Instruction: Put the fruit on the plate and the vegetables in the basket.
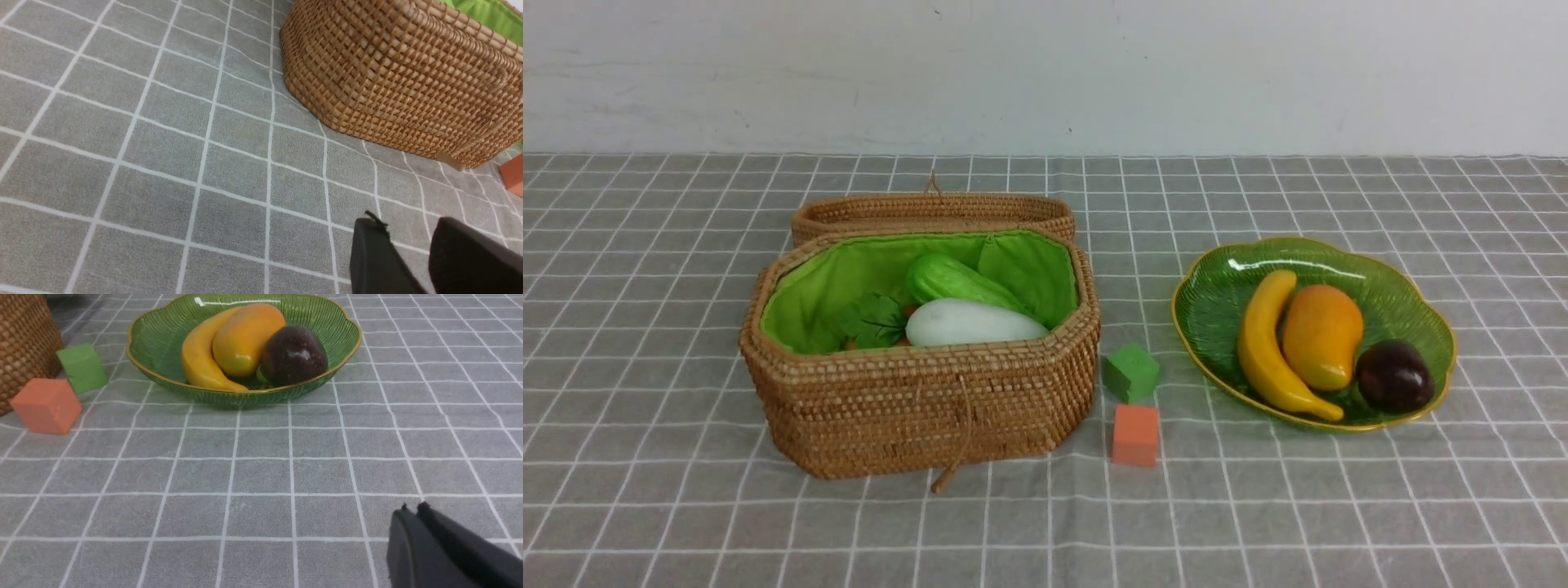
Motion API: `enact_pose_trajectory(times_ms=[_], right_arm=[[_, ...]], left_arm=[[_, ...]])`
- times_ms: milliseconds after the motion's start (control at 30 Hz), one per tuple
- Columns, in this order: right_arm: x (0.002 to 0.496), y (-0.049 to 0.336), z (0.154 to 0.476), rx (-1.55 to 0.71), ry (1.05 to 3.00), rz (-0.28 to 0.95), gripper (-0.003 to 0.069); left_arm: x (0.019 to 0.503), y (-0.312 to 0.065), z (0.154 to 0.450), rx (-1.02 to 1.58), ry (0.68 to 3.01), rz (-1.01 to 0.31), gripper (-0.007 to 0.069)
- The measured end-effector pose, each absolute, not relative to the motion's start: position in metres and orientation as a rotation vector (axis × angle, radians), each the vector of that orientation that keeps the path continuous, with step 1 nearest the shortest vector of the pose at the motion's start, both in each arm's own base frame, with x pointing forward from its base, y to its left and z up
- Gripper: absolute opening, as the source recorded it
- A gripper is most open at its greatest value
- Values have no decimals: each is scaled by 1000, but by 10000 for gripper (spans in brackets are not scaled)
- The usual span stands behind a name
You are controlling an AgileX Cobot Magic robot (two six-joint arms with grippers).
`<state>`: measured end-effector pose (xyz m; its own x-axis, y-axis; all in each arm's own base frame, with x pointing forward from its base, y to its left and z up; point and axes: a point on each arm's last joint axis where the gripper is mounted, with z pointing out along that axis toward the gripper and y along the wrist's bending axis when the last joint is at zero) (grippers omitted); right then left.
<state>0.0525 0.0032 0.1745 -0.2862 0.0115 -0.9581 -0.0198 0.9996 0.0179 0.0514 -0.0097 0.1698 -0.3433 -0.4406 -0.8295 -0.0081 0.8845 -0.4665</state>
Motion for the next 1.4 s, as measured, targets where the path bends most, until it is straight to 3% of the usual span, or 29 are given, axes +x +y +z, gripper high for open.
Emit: enact_pose_trajectory(times_ms=[1400], right_arm=[[53, 3, 175, -5, 1856, 30, 53]], left_arm=[[51, -10, 169, -333, 1886, -459, 238]])
